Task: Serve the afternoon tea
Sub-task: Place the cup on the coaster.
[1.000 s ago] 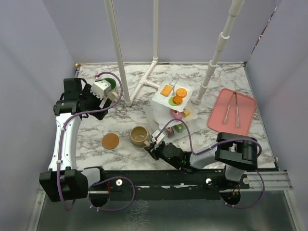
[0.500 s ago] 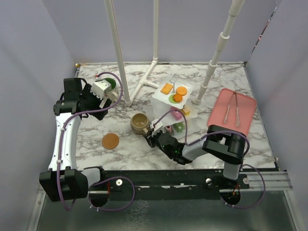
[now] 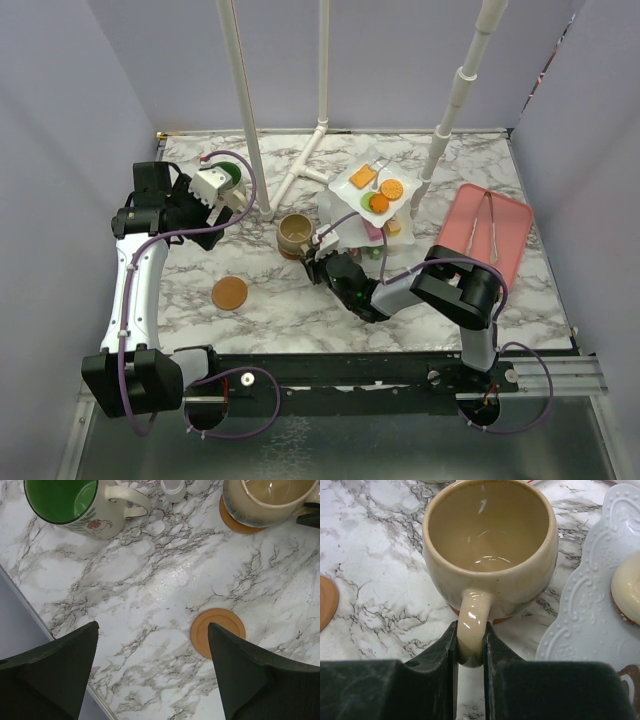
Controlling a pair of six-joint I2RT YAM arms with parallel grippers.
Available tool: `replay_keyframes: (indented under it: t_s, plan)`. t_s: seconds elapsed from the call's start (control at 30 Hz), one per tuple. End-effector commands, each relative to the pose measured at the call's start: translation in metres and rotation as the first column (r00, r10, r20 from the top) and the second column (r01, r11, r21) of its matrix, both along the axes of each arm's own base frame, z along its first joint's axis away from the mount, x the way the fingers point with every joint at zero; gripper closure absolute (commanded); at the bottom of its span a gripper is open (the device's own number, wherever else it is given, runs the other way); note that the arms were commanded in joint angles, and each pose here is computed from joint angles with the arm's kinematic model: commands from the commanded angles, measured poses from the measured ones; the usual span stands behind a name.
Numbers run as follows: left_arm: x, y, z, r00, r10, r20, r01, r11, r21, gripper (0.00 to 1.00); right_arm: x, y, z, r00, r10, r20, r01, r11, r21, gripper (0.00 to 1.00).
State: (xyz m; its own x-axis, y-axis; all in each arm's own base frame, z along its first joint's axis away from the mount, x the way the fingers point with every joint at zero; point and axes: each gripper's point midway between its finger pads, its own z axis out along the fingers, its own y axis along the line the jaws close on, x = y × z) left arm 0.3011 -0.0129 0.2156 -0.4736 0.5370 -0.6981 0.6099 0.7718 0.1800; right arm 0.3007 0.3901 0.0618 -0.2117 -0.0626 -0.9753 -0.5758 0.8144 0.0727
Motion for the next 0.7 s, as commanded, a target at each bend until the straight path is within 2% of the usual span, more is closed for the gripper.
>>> replay_keyframes:
  t_s: [0.0, 0.1, 0.37, 0.67]
  plan:
    - [-0.002, 0.003, -0.001, 1.000, -0.009, -0.010, 0.009, 1.000, 0.020, 0.09, -0.004, -0.023, -0.029, 0.999, -0.036, -0.040, 0.034, 0.998, -0.053, 0.89]
    - [-0.001, 0.002, -0.002, 1.000, -0.013, -0.013, 0.013, 1.000, 0.016, 0.09, -0.006, -0.023, -0.027, 0.999, -0.032, -0.042, 0.031, 0.999, -0.040, 0.71]
    - [0.001, 0.001, 0.002, 1.000, -0.009, -0.006, 0.009, 1.000, 0.006, 0.08, -0.012, -0.012, -0.001, 1.000, -0.018, -0.009, 0.018, 1.000, -0.006, 0.37]
    - [0.001, 0.000, 0.004, 1.000, 0.003, -0.007, -0.003, 1.000, -0.003, 0.08, -0.031, -0.004, 0.035, 0.999, -0.007, 0.045, 0.007, 1.000, 0.014, 0.19]
